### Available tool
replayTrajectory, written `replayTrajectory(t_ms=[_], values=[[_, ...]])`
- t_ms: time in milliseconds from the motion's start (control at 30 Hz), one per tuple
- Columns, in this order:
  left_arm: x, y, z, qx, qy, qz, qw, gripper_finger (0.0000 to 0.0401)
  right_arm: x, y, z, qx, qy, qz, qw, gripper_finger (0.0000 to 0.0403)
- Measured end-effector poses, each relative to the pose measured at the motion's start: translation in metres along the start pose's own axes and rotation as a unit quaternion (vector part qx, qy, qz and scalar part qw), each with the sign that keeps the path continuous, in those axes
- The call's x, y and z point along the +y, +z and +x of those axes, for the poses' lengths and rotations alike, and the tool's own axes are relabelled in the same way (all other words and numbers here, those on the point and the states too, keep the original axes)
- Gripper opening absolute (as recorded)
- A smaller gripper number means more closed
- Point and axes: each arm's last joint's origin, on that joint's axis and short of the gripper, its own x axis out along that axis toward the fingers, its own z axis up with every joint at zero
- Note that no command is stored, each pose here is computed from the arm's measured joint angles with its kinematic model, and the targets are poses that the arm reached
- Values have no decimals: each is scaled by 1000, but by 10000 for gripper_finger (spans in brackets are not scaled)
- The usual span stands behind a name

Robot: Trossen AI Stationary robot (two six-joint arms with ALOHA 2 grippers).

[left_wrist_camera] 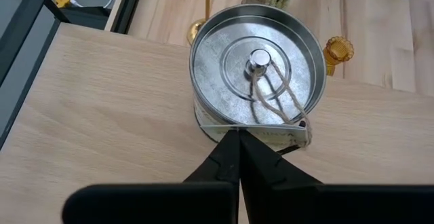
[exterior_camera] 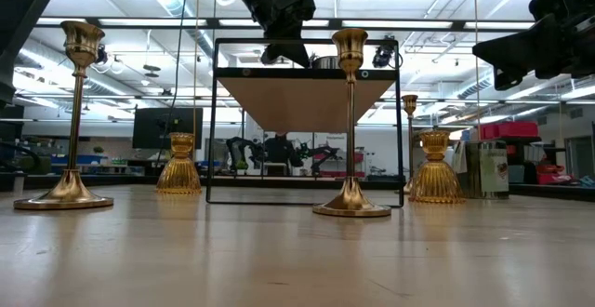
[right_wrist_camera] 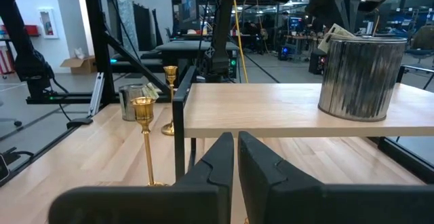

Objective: Pick & Place candle stick holders
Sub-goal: Put the top left scented candle can on the shelf, then put the left orange glass candle holder on the shelf

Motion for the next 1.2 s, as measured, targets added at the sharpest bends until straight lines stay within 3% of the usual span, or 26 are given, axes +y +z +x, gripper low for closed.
replayTrajectory(t_ms=[333, 1200], values=[[2, -2, -13, 2, 12, -8, 1000, 4, 0, 0, 0, 0, -1, 0, 1000, 27], [2, -1, -14, 0, 10, -17, 1000, 8, 0, 0, 0, 0, 1, 0, 1000, 27]])
